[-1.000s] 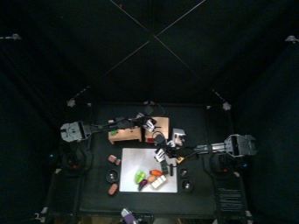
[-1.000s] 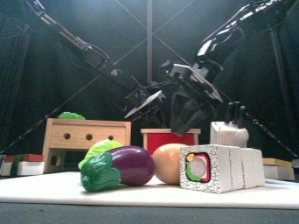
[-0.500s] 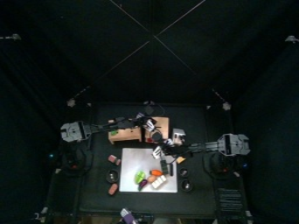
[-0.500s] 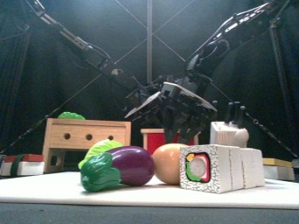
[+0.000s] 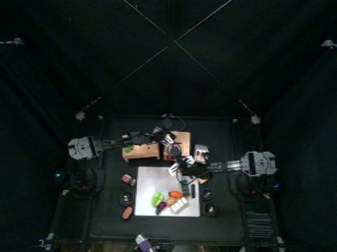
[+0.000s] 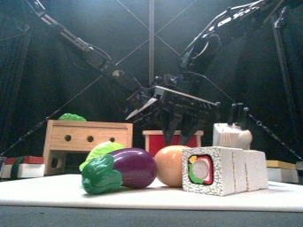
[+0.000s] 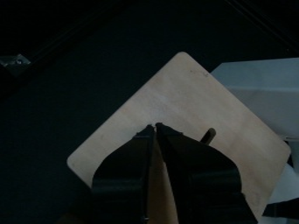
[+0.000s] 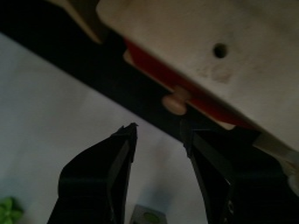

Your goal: Grab drawer handle

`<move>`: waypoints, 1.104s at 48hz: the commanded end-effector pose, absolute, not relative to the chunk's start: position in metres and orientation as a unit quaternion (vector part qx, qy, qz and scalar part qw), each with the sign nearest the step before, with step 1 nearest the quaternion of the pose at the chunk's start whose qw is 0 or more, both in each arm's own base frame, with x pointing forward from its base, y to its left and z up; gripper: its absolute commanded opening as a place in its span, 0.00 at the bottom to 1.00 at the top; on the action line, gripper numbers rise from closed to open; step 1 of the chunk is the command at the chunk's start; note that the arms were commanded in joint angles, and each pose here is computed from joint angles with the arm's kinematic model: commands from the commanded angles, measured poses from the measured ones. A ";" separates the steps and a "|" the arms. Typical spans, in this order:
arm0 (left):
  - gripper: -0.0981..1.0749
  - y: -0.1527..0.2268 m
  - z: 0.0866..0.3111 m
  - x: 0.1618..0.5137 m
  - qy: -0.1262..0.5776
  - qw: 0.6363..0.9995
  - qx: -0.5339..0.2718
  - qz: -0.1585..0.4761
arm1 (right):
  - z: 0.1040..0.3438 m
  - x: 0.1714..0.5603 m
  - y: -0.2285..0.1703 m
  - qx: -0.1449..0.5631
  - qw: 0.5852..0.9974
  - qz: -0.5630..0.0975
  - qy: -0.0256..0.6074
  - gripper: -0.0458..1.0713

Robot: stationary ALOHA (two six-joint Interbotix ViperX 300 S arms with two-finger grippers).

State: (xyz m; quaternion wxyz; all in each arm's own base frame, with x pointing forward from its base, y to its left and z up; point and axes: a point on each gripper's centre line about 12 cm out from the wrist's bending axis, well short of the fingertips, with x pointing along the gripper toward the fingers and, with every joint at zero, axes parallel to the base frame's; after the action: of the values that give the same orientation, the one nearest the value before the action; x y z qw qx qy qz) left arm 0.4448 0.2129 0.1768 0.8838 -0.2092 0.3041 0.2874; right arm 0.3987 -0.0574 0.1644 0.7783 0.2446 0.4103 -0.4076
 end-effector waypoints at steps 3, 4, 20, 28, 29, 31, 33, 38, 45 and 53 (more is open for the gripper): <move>0.58 0.215 0.176 0.442 0.309 0.880 -0.209 0.292 | 0.184 0.401 -0.040 0.223 0.792 -0.445 0.352 0.77; 0.58 0.216 0.176 0.442 0.309 0.880 -0.210 0.292 | 0.184 0.401 -0.037 0.223 0.795 -0.448 0.342 0.77; 0.58 0.215 0.176 0.442 0.309 0.880 -0.210 0.292 | 0.166 0.400 -0.031 0.254 0.777 -0.468 0.336 0.77; 0.58 0.215 0.176 0.443 0.309 0.881 -0.210 0.292 | 0.157 0.404 -0.039 0.259 0.765 -0.487 0.334 0.77; 0.58 0.216 0.176 0.442 0.308 0.880 -0.210 0.293 | 0.155 0.405 -0.040 0.261 0.762 -0.490 0.334 0.77; 0.58 0.216 0.176 0.442 0.309 0.880 -0.210 0.293 | 0.154 0.408 -0.043 0.263 0.760 -0.493 0.332 0.77; 0.58 0.215 0.176 0.442 0.309 0.880 -0.210 0.292 | 0.152 0.408 -0.046 0.263 0.758 -0.497 0.331 0.77; 0.58 0.214 0.174 0.441 0.312 0.879 -0.210 0.292 | 0.150 0.409 -0.051 0.266 0.752 -0.505 0.331 0.77; 0.58 0.215 0.174 0.441 0.313 0.879 -0.211 0.293 | 0.149 0.409 -0.059 0.269 0.747 -0.513 0.326 0.77; 0.58 0.214 0.173 0.441 0.313 0.879 -0.211 0.293 | 0.147 0.409 -0.069 0.273 0.741 -0.525 0.316 0.77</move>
State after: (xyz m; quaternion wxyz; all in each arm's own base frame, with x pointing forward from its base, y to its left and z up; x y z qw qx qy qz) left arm 0.4441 0.2126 0.1764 0.8836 -0.2092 0.3048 0.2875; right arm 0.4051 -0.0629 0.1342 0.7384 0.2627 0.3352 -0.5228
